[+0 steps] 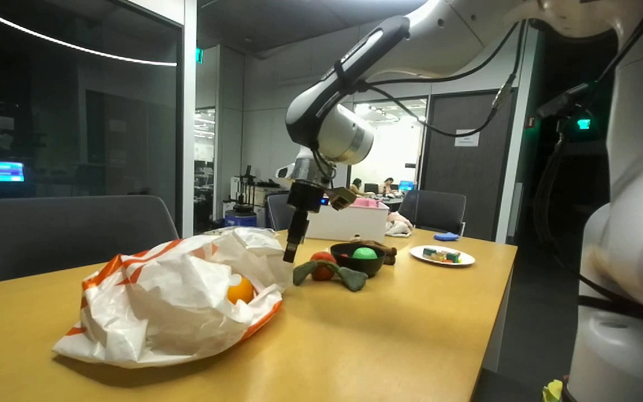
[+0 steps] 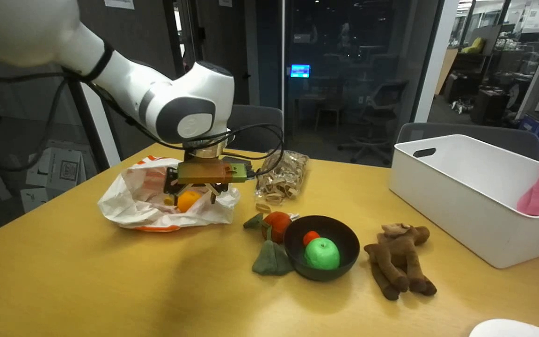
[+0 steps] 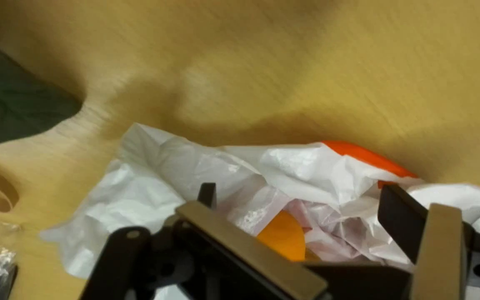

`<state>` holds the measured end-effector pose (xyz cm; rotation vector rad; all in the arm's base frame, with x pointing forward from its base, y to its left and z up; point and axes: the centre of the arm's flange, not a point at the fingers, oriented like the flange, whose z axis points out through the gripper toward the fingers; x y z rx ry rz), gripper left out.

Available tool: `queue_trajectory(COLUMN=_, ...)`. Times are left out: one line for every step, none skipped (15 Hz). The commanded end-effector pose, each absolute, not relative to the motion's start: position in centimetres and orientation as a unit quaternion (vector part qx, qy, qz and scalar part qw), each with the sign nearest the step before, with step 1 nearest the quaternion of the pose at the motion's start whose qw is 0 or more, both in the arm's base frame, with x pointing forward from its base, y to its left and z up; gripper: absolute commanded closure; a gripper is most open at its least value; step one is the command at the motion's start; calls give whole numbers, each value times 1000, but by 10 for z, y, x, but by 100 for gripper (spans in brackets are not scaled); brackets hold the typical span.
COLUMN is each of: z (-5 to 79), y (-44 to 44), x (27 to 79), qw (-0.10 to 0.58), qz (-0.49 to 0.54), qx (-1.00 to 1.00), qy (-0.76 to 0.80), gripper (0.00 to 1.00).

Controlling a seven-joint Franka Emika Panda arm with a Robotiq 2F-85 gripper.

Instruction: Remove the orange from the plastic and put it in the black bowl then remove the yellow container from the plastic and put it on the table.

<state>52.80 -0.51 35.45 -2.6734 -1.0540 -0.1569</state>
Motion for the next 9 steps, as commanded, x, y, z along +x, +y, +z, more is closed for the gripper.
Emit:
queue_trajectory(z=358, y=14, x=584, qw=169, qz=-77, qx=-917, qy=-354, gripper=0)
queue_trajectory(z=363, y=25, x=588, qw=193, qz=-80, qx=-916, qy=-342, gripper=0)
queue_trajectory(z=367, y=36, x=592, qw=209, qz=-84, qx=-915, qy=-334, gripper=0)
queue_trajectory(z=372, y=46, x=593, qw=223, qz=-86, qx=-913, qy=-331, gripper=0)
queue_trajectory(z=376, y=54, x=594, qw=236, qz=-83, qx=-909, qy=-333, gripper=0)
queue_trajectory(z=378, y=60, x=596, qw=238, qz=-86, qx=-905, qy=-342, gripper=0)
queue_trajectory(z=378, y=63, x=599, qw=230, qz=-85, qx=-905, qy=-348, gripper=0)
queue_trajectory(z=368, y=59, x=603, qw=211, qz=-75, qx=-905, qy=-363, gripper=0)
queue_trajectory(z=364, y=58, x=604, qw=202, qz=-70, qx=-904, qy=-369, gripper=0)
